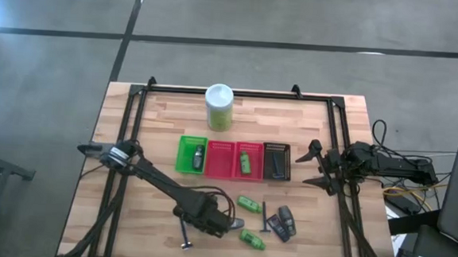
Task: Pick & Place Travel size toiletries
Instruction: Put the dark blue shaving cream in the left red bin
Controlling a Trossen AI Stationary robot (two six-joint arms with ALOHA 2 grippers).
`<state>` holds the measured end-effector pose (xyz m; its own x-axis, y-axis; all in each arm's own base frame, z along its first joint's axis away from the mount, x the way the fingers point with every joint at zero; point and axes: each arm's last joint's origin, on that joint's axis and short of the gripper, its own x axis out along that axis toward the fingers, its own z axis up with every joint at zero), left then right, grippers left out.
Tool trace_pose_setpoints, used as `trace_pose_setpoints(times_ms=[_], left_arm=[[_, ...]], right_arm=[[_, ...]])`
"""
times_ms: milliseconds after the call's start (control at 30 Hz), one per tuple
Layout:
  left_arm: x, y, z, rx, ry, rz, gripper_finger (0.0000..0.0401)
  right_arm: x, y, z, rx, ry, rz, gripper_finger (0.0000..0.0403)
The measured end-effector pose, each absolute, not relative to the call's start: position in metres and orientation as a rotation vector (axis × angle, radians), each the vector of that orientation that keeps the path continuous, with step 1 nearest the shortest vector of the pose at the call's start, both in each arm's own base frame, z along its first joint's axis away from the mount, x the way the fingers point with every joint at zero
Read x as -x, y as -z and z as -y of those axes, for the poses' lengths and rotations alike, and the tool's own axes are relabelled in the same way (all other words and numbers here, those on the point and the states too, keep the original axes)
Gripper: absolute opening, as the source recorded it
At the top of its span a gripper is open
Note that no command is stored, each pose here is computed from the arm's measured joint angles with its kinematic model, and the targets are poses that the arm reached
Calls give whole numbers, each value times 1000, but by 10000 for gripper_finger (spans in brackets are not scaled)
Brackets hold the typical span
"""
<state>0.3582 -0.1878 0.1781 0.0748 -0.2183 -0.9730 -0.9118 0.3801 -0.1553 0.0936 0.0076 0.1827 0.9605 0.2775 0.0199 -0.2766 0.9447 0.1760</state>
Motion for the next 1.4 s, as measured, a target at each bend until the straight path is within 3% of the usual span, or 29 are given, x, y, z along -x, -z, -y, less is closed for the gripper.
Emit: trace_pose_setpoints(times_ms=[233,1400], left_arm=[[-362,-178,188,1074,-685,-1383,242],[-352,-170,195,780,-442,-1464,236]], right_arm=[[-94,-183,-8,-179,-283,-5,331],[-94,-183,-8,-179,-283,-6,238]])
